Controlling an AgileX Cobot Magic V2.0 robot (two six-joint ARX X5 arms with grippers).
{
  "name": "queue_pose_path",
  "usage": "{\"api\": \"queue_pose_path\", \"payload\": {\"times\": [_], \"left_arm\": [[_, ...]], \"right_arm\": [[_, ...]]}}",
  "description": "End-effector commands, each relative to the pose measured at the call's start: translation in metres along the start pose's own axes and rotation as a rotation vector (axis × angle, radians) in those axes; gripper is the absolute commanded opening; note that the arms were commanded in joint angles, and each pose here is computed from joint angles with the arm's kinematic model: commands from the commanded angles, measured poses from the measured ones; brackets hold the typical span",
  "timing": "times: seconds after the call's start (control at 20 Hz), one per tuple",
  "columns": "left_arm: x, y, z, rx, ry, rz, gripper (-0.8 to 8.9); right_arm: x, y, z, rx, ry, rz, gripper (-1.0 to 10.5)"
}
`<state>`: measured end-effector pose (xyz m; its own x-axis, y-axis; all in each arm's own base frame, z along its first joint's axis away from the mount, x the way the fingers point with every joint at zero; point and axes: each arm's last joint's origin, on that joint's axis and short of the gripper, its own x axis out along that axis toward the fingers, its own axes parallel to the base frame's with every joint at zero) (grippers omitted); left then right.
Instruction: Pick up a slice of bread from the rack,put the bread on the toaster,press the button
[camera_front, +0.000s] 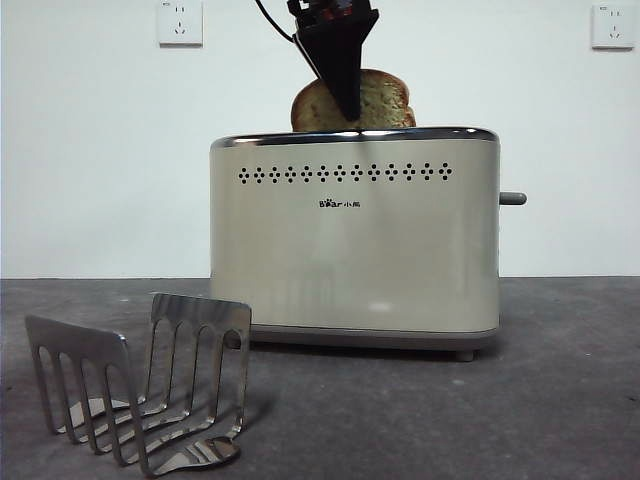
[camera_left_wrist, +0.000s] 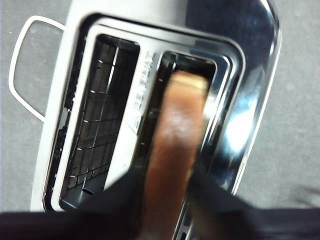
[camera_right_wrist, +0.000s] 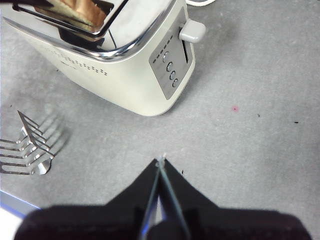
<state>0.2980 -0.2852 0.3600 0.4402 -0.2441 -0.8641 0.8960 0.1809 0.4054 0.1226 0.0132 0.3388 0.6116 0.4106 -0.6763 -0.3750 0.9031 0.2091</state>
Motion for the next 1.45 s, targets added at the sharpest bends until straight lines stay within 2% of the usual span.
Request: {"api": "queue_pose_path", "payload": {"times": [0.05, 0.2, 0.55, 0.8, 0.85, 0.9, 0.95, 1.05, 1.1, 1.3, 1.45], "left_arm": [[0.007, 0.000, 0.002, -0.023, 0.006, -0.003, 4.61], [-0.004, 0.000, 0.001, -0.035, -0.013, 0.012, 5.40], [-0.073, 0.001, -0.011, -0.097, -0.140, 0.113, 5.39], [-0.140, -0.011, -0.033, -0.277, -0.259, 0.157, 5.27], [-0.151, -0.016, -0.039, -0.314, -0.262, 0.140, 4.82], [-0.160, -0.020, -0.047, -0.354, -0.255, 0.125, 3.81], [-0.170, -0.022, -0.051, -0.438, -0.281, 0.127, 2.38], [-0.189, -0.026, -0.061, -0.547, -0.331, 0.129, 0.24], [-0.196, -0.027, -0.065, -0.556, -0.348, 0.138, -0.11], [-0.221, -0.035, -0.079, -0.649, -0.416, 0.145, -0.08], [-0.233, -0.040, -0.085, -0.660, -0.481, 0.068, -0.08]], "right_arm": [[-0.001, 0.000, 0.001, -0.012, -0.010, -0.005, 0.0], [-0.001, 0.000, 0.002, -0.013, -0.011, -0.005, 0.0], [0.005, -0.003, 0.006, 0.002, -0.010, -0.004, 0.0], [0.019, -0.011, 0.016, 0.037, 0.008, -0.002, 0.0], [0.023, -0.013, 0.018, 0.084, 0.008, 0.001, 0.0], [0.028, -0.015, 0.022, 0.138, 0.001, 0.008, 0.0], [0.035, -0.019, 0.028, 0.203, -0.011, 0.008, 0.0], [0.047, -0.026, 0.039, 0.239, -0.048, 0.034, 0.0], [0.053, -0.030, 0.045, 0.250, -0.073, 0.069, 0.0], [0.085, -0.054, 0.061, 0.367, -0.092, 0.285, 0.0], [0.108, -0.075, 0.068, 0.451, -0.094, 0.401, 0.0]]}}
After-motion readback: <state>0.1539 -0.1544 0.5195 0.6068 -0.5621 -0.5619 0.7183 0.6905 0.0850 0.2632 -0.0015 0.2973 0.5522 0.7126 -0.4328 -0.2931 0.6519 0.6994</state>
